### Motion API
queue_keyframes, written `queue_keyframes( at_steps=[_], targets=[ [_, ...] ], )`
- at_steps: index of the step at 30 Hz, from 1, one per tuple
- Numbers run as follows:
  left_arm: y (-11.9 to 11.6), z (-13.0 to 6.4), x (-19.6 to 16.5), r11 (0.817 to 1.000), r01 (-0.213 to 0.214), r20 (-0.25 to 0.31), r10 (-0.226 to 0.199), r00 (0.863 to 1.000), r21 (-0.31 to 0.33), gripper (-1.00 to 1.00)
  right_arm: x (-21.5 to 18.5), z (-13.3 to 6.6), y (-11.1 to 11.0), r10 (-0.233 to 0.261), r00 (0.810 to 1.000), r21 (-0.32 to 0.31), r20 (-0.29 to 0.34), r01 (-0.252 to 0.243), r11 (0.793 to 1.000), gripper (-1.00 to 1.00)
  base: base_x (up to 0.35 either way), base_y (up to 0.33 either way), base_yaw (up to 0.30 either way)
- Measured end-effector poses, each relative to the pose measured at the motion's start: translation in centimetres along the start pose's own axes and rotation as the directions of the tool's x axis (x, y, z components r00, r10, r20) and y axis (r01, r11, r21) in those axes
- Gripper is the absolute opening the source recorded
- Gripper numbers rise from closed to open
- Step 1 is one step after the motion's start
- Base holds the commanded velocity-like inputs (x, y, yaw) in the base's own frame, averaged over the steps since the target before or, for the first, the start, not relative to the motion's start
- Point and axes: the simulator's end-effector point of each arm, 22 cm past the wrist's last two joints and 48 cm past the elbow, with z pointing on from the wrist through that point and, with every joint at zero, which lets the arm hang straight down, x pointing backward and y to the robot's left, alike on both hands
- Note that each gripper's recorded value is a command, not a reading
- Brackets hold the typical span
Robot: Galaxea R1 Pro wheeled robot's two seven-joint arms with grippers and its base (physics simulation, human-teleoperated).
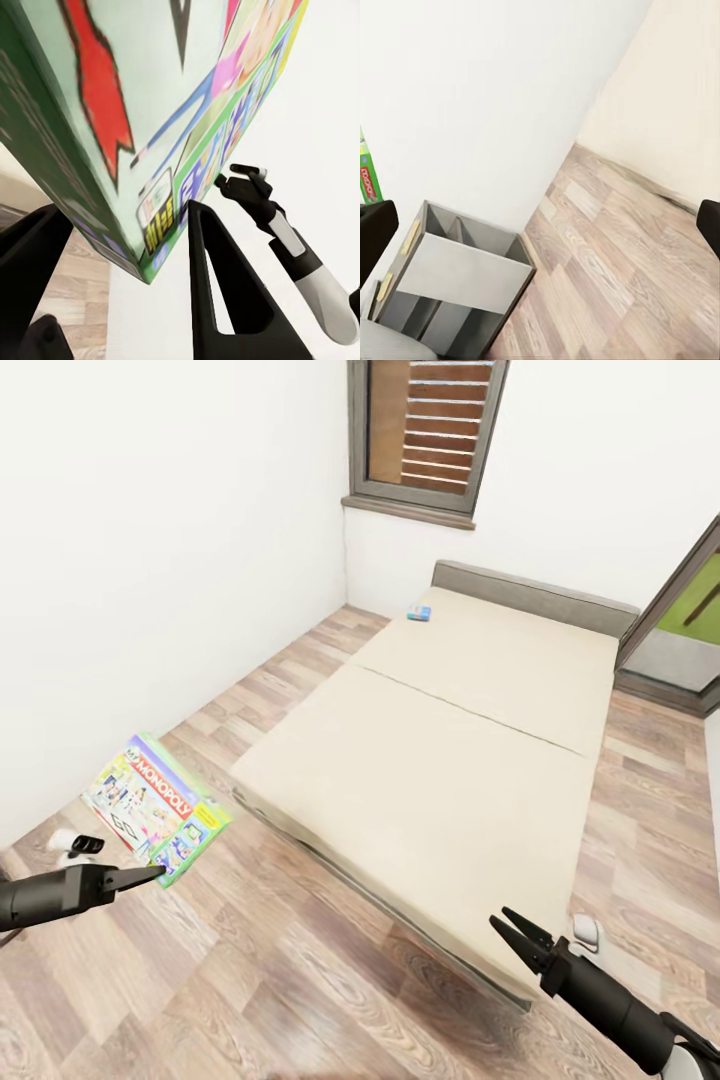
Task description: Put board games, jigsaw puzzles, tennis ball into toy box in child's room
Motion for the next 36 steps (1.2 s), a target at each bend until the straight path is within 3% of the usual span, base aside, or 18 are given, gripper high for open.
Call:
queue_keyframes(
  at_steps=[8,15,17,21,22,24,25,26,27,28,29,31,32,36],
  targets=[
    [0.7,0.1,0.6,0.999,-0.013,-0.031,0.011,0.999,-0.049,-1.0,-0.1,-0.1,-0.1,-0.012,1.0,0.016,-0.001,0.012,1.0,1.0,0.0,0.0,0.162],
    [3.8,0.0,2.0,0.982,-0.025,-0.084,0.009,0.996,-0.189,-1.0,-0.5,-0.1,-0.4,-0.028,1.0,0.035,0.008,0.028,0.999,1.0,0.0,0.0,0.149],
    [5.2,-0.2,2.6,0.973,-0.009,-0.09,-0.013,0.996,-0.232,-1.0,-0.7,-0.2,-0.4,-0.042,0.999,0.037,0.017,0.041,0.998,1.0,0.0,0.0,0.138],
    [10.2,-1.5,5.4,0.926,0.068,-0.098,-0.111,0.989,-0.37,-1.0,-0.9,-0.2,-0.6,-0.059,0.998,0.05,0.022,0.057,0.997,1.0,0.0,0.0,0.134],
    [11.9,-2.3,6.5,0.903,0.072,-0.109,-0.13,0.985,-0.423,-1.0,-0.8,-0.2,-0.9,-0.065,0.998,0.063,0.016,0.063,0.996,1.0,0.0,0.0,0.133],
    [13.4,-3.0,7.3,0.881,0.077,-0.114,-0.146,0.983,-0.467,-1.0,-0.7,-0.3,-1.2,-0.074,0.997,0.08,0.008,0.073,0.994,1.0,0.0,0.0,0.132],
    [14.9,-3.8,8.3,0.855,0.069,-0.126,-0.155,0.98,-0.514,-1.0,-0.4,-0.3,-1.6,-0.082,0.997,0.099,-0.005,0.083,0.992,1.0,0.0,0.0,0.132],
    [15.5,-4.1,8.7,0.846,0.072,-0.123,-0.161,0.979,-0.529,-1.0,-0.3,-0.3,-1.8,-0.088,0.996,0.108,-0.011,0.088,0.99,1.0,0.0,0.0,0.132],
    [16.7,-4.7,9.5,0.823,0.067,-0.13,-0.168,0.977,-0.564,-1.0,-0.1,-0.3,-2.2,-0.097,0.995,0.125,-0.025,0.099,0.987,1.0,0.0,0.0,0.132],
    [17.1,-4.8,9.8,0.816,0.071,-0.126,-0.173,0.977,-0.574,-1.0,0.1,-0.3,-2.3,-0.102,0.994,0.132,-0.033,0.105,0.986,1.0,0.0,0.0,0.132],
    [18.1,-5.2,10.6,0.796,0.065,-0.13,-0.178,0.975,-0.602,-1.0,0.5,-0.2,-2.5,-0.112,0.993,0.14,-0.049,0.117,0.983,1.0,0.0,0.0,0.132],
    [18.9,-5.4,11.1,0.78,0.063,-0.127,-0.18,0.975,-0.622,-1.0,0.9,0.0,-2.5,-0.125,0.99,0.143,-0.066,0.133,0.981,1.0,0.0,0.0,0.131],
    [19.7,-5.5,11.5,0.764,0.052,-0.13,-0.176,0.976,-0.643,-1.0,1.6,0.3,-2.5,-0.138,0.987,0.141,-0.083,0.148,0.979,1.0,0.0,0.0,0.131],
    [20.8,-5.1,11.8,0.742,0.025,-0.126,-0.148,0.981,-0.669,-1.0,3.1,1.2,-2.3,-0.169,0.978,0.132,-0.122,0.185,0.974,1.0,0.0,0.0,0.13]
  ],
)
